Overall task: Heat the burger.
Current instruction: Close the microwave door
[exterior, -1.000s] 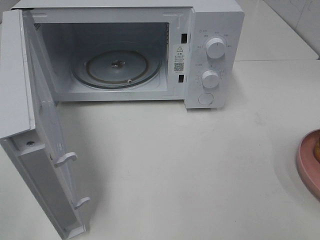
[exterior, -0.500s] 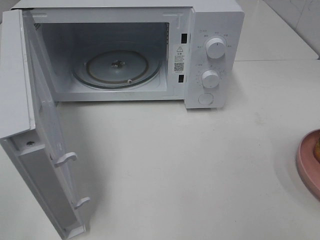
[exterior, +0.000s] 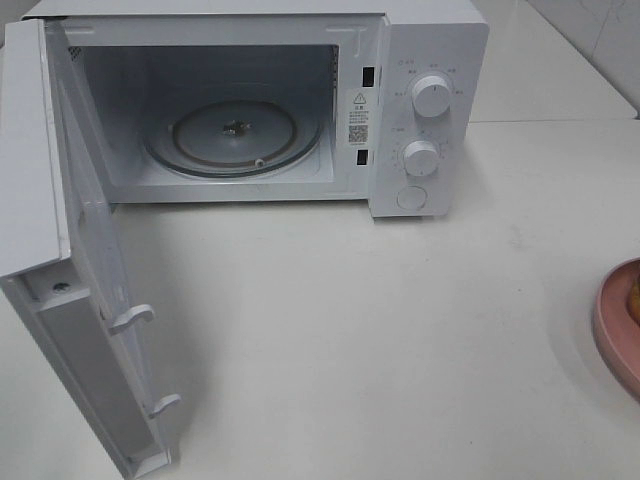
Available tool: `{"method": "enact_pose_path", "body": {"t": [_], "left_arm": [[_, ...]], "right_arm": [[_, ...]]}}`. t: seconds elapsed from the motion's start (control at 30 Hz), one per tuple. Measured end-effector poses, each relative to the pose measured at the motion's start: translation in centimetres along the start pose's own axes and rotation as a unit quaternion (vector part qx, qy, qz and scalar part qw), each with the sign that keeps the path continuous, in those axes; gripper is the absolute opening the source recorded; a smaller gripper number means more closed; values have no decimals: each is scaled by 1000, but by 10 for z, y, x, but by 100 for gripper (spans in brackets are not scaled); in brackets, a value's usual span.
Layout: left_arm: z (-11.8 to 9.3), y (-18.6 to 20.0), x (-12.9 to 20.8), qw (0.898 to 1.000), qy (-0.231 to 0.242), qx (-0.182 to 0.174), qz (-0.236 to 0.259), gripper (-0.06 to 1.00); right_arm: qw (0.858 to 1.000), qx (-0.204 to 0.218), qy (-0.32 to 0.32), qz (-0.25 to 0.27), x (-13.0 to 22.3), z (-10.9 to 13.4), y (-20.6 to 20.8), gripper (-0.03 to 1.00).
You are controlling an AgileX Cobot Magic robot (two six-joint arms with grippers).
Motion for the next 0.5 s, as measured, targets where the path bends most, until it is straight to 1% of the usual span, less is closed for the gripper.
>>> {"method": "enact_pose_path", "body": {"t": [0.07, 0.1, 0.13, 0.17, 0.2, 0.23, 0.27, 0.3, 0.33, 0.37, 0.4, 0.43, 0.47, 0.5], "left_arm": [[1, -6, -9, 1000, 1, -1, -2, 91], [1, -6, -9, 1000, 1, -1, -2, 91], [1, -11, -14, 1000, 2, -2, 2, 84], [3, -18, -18, 1000, 3, -5, 6, 74], [3, -18, -18, 1000, 3, -5, 6, 74], [3, -23, -20, 1000, 3, -6, 9, 70], [3, -23, -20, 1000, 3, -6, 9, 70], [5, -32, -23, 1000, 3, -9, 12, 58], [6, -42, -25, 1000, 4, -11, 19, 45], [6, -42, -25, 1000, 4, -11, 19, 45], [7, -47, -26, 1000, 4, -12, 23, 37], [8, -58, -27, 999, 5, -14, 32, 21], [8, -58, -27, 999, 5, -14, 32, 21], [9, -62, -28, 999, 5, -14, 35, 15]], "right_arm": [[1000, 0, 0, 0, 0, 0, 0, 76], [1000, 0, 0, 0, 0, 0, 0, 76], [1000, 0, 0, 0, 0, 0, 0, 76], [1000, 0, 0, 0, 0, 0, 0, 76], [1000, 0, 0, 0, 0, 0, 0, 76], [1000, 0, 0, 0, 0, 0, 0, 76], [1000, 0, 0, 0, 0, 0, 0, 76], [1000, 0, 0, 0, 0, 0, 0, 76], [1000, 0, 0, 0, 0, 0, 0, 76], [1000, 0, 0, 0, 0, 0, 0, 76], [1000, 0, 0, 0, 0, 0, 0, 76], [1000, 0, 0, 0, 0, 0, 0, 76], [1000, 0, 0, 0, 0, 0, 0, 76], [1000, 0, 0, 0, 0, 0, 0, 76]]}}
Point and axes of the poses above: a point on each arm's last joint axis where the gripper is mounted, y pointing back along that axis away from the gripper, z along the wrist's bending axis when the last joint is at zero, x = y × z, the point moved 7 cm from there along -y, pointing out along that axis toward the gripper, and after that the axes turned 2 degrees about -y, right-handed, at the moved point
